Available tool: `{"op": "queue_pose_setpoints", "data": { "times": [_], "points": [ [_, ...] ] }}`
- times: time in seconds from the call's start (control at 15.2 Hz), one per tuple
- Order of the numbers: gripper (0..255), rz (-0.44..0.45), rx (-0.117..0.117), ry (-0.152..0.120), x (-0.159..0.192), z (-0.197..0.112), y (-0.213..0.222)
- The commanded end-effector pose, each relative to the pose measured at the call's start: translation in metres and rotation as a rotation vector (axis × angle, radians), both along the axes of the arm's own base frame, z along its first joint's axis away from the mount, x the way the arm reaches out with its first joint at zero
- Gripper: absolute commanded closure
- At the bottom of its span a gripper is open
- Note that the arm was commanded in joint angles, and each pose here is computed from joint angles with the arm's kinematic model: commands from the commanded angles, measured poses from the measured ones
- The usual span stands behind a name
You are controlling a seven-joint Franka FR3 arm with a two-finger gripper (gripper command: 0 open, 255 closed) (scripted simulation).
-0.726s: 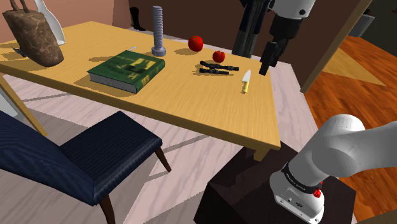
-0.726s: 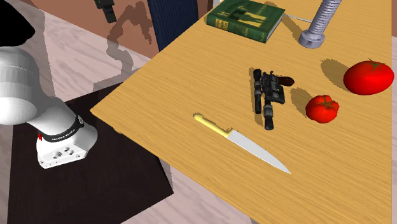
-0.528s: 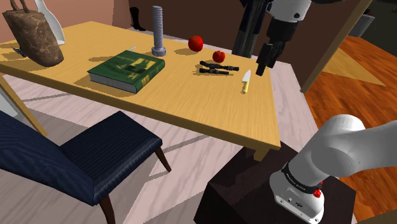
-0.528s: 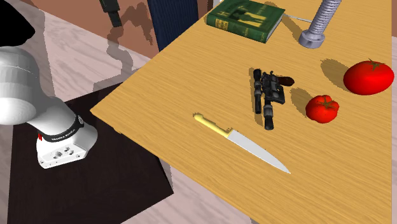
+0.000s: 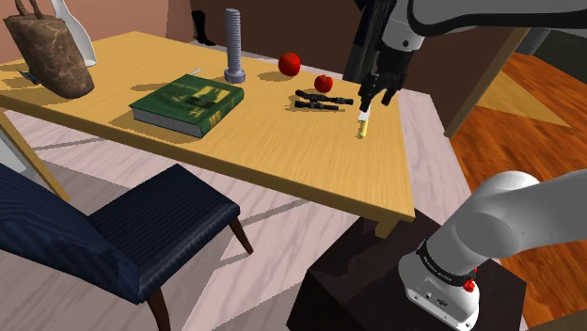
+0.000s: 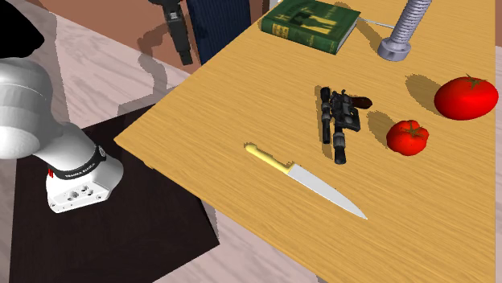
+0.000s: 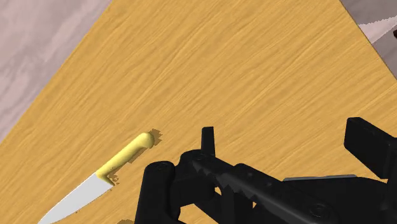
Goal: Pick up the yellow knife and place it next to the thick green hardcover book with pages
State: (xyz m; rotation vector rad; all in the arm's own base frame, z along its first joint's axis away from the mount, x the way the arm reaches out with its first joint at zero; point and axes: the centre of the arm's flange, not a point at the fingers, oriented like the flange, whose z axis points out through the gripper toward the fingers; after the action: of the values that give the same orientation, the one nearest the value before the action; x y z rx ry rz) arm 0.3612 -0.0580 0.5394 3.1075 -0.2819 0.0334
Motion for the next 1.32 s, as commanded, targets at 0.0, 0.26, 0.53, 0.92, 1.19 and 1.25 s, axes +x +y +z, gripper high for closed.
{"op": "queue_pose_setpoints", "data": {
  "times": [0.0, 0.26, 0.53, 0.92, 1.19, 1.25],
  "points": [
    [0, -0.062, -0.001, -0.016, 0.016, -0.014, -0.018],
    [0, -0.181, -0.002, -0.043, 0.038, -0.041, -0.055],
    [0, -0.3, -0.003, -0.07, 0.056, -0.067, -0.094],
    [0, -0.48, -0.005, -0.112, 0.076, -0.105, -0.156],
    [0, -0.599, -0.006, -0.139, 0.083, -0.13, -0.199],
    [0, -0.629, -0.006, -0.146, 0.085, -0.136, -0.21]
  ]
}}
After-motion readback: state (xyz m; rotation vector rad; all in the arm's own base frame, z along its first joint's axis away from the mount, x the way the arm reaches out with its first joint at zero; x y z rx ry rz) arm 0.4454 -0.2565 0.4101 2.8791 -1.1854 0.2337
